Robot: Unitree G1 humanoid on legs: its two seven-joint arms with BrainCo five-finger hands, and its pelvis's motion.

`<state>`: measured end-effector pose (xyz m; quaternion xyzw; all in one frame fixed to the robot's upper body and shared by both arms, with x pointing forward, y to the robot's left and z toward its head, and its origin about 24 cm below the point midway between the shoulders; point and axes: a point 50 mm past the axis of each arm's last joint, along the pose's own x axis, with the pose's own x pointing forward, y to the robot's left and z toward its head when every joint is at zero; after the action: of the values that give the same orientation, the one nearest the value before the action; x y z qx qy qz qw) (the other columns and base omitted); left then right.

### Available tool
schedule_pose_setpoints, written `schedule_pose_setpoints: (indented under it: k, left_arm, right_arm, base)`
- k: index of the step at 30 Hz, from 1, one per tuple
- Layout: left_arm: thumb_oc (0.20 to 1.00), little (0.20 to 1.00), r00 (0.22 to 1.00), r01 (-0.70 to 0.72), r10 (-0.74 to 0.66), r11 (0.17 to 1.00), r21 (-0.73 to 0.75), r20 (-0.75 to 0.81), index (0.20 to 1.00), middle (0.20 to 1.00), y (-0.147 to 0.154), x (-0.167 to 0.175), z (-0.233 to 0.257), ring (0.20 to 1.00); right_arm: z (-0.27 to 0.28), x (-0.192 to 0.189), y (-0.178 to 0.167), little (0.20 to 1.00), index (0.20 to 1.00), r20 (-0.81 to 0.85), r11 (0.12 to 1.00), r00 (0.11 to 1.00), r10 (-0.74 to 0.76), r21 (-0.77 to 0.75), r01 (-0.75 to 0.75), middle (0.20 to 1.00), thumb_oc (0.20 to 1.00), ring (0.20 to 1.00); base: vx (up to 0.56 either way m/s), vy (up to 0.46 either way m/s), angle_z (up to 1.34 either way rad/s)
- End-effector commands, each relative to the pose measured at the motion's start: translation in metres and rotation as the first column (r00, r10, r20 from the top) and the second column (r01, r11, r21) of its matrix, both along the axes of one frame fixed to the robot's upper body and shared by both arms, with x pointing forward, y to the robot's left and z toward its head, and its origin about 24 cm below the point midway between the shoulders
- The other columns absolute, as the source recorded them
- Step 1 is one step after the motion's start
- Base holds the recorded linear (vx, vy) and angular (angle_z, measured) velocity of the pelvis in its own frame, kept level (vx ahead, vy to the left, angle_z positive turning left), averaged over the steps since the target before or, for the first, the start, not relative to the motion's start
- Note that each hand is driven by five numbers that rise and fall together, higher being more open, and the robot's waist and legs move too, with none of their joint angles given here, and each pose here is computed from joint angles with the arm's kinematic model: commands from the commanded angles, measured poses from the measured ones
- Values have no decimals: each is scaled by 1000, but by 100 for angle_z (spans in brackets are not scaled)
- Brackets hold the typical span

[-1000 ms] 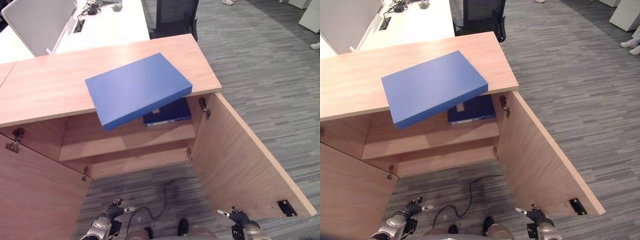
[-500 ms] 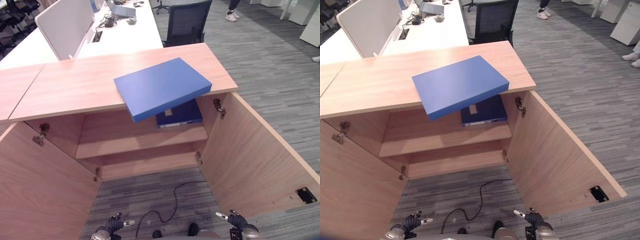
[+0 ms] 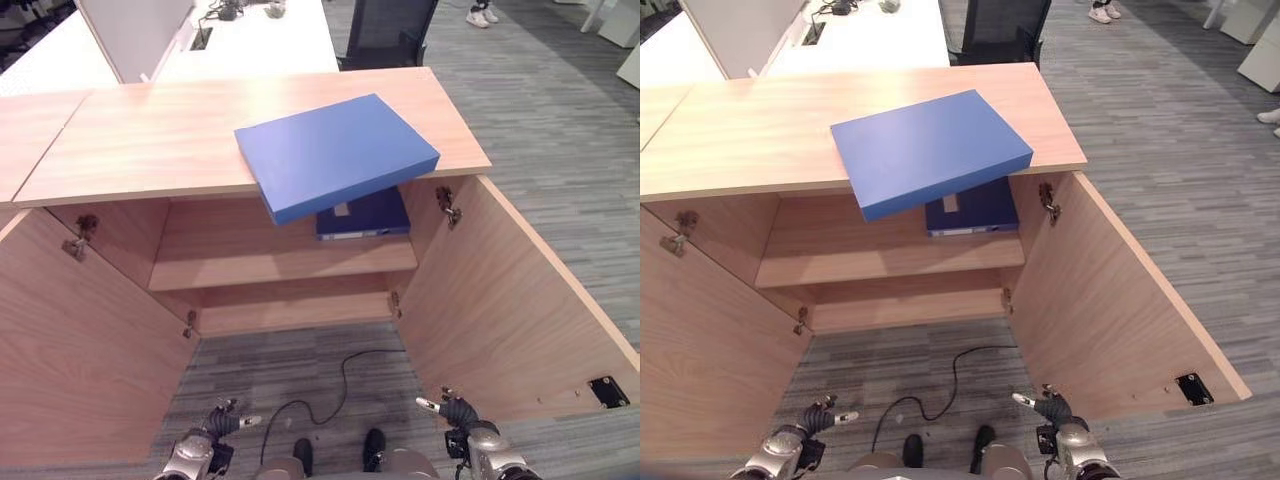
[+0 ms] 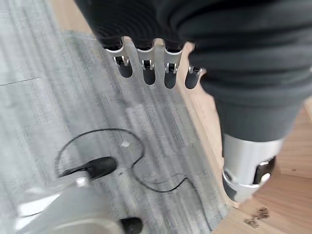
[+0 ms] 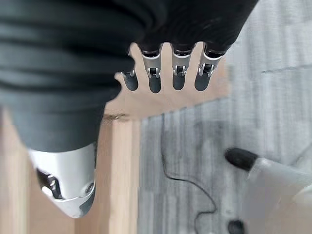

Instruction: Put the empty folder in the office cabinet

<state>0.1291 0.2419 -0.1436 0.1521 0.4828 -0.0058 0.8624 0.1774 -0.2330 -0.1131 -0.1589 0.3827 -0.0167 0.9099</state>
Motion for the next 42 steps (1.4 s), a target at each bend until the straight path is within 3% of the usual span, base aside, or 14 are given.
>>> schedule_pose_setpoints:
  k: [1, 3, 5, 9, 14, 17, 18, 22, 28, 34, 42]
  left_arm:
    - [1000, 1000, 997, 32, -36, 998, 54, 75, 1000, 1000, 9, 11, 9, 1000]
    - [1000, 1000, 995, 53, -57, 997, 56, 77, 1000, 1000, 7, 8, 8, 1000]
    - [1000, 1000, 993, 87, -90, 995, 47, 75, 1000, 1000, 0, 4, 6, 1000]
    - [1000, 1000, 990, 116, -119, 992, 46, 76, 1000, 1000, -6, -1, 5, 1000]
    - [1000, 1000, 990, 119, -122, 992, 48, 75, 1000, 1000, -7, -8, 3, 1000]
    - [1000, 1000, 990, 125, -128, 991, 55, 65, 1000, 1000, -7, -11, 2, 1000]
    - [1000, 1000, 989, 137, -140, 989, 61, 53, 1000, 1000, -7, -14, 1, 1000]
    - [1000, 1000, 989, 138, -140, 989, 61, 37, 1000, 1000, -8, -19, -1, 1000]
    - [1000, 1000, 990, 142, -143, 988, 65, 10, 1000, 1000, -6, -26, -3, 1000]
    - [1000, 1000, 991, 136, -137, 988, 74, 8, 1000, 1000, -5, -27, -3, 1000]
    - [1000, 1000, 991, 123, -126, 989, 78, 37, 1000, 1000, -4, -21, 0, 1000]
  right_arm:
    - [38, 32, -7, 1000, 1000, 215, 967, 959, 186, -213, -140, 1000, 1000, 1000]
    - [70, 47, -19, 1000, 1000, 306, 906, 901, 308, -383, -180, 1000, 1000, 1000]
    - [115, 64, -30, 1000, 1000, 373, 771, 797, 475, -612, -173, 1000, 1000, 1000]
    - [180, 81, -31, 1000, 1000, 421, 543, 614, 668, -840, -15, 1000, 1000, 1000]
    - [230, 79, -27, 1000, 1000, 421, 382, 463, 780, -906, 180, 1000, 1000, 1000]
    - [244, 77, -25, 1000, 1000, 409, 338, 422, 809, -911, 235, 1000, 1000, 1000]
    - [258, 78, -18, 1000, 1000, 383, 293, 367, 848, -915, 277, 1000, 1000, 1000]
    - [268, 80, -8, 1000, 1000, 376, 286, 307, 874, -910, 299, 1000, 1000, 1000]
    - [282, 90, 13, 1000, 1000, 270, 195, 219, 938, -930, 312, 1000, 1000, 1000]
    - [281, 106, 37, 1000, 1000, 205, 159, 148, 968, -949, 272, 1000, 1000, 1000]
    - [277, 123, 56, 1000, 1000, 215, 186, 116, 970, -957, 221, 1000, 1000, 1000]
  base:
    - [48, -50, 2]
    - [31, -50, 12]
    - [12, -56, 15]
    - [26, -40, 2]
    - [8, -13, 1]
    - [-4, -34, 10]
    - [-9, -43, 15]
    - [1, -23, 9]
    - [-2, -15, 7]
    - [-3, -11, 5]
    - [4, -8, 19]
